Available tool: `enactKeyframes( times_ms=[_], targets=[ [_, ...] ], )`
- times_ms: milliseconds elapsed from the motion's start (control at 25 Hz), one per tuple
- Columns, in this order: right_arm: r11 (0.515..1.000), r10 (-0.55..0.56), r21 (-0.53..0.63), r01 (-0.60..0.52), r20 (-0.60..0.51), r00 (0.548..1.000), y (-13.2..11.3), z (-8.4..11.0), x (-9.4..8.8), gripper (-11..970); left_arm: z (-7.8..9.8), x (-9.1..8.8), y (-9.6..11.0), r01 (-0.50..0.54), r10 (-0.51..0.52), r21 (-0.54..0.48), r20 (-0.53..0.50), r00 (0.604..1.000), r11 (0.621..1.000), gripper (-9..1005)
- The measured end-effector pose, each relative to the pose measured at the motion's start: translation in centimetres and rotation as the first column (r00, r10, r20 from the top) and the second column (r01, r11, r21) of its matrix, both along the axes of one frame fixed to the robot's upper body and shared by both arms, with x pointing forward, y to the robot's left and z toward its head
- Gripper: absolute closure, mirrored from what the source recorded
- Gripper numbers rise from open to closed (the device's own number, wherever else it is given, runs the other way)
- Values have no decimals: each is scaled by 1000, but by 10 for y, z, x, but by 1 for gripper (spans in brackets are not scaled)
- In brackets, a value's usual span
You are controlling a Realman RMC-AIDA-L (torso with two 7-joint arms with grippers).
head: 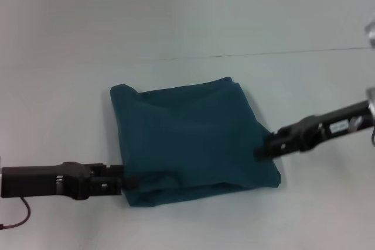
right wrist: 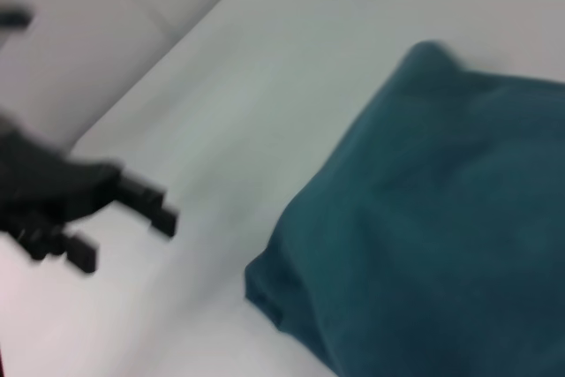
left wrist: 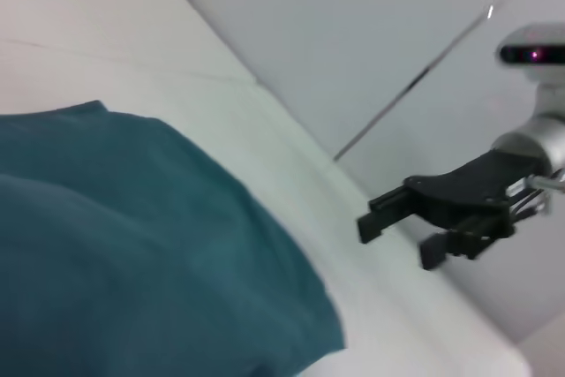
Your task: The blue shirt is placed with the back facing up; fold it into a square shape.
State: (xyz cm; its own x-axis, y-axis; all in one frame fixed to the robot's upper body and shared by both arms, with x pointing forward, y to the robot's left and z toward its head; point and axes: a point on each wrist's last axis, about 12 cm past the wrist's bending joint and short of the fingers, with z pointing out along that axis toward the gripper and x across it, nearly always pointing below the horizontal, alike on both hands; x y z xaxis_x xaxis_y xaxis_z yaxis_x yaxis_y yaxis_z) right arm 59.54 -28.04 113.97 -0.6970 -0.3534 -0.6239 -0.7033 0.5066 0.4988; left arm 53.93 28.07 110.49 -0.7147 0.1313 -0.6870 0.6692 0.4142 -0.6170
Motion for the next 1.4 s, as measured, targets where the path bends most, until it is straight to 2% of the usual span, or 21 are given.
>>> enactKeyframes(
  times_ms=[240,440,680,1040,1400],
  targets=[
    [997,80,-3,-80,58,995,23,-11,-9,229,3,1,-3,80,-88,66,116,989,995,260],
    [990,143,5,-143,54,988,45,-15,-12,225,1,3,-8,83,-96,84,153,984,993,261],
    [982,190,-1,-190,47,981,57,-19,-16,220,1,4,-9,78,-89,77,149,985,994,259],
    [976,210,42,-213,72,975,59,-16,-19,206,0,7,-21,126,-140,112,132,981,986,253],
    [969,210,98,-226,151,966,58,-16,-22,212,3,15,-14,47,-54,116,54,997,992,258]
  ],
)
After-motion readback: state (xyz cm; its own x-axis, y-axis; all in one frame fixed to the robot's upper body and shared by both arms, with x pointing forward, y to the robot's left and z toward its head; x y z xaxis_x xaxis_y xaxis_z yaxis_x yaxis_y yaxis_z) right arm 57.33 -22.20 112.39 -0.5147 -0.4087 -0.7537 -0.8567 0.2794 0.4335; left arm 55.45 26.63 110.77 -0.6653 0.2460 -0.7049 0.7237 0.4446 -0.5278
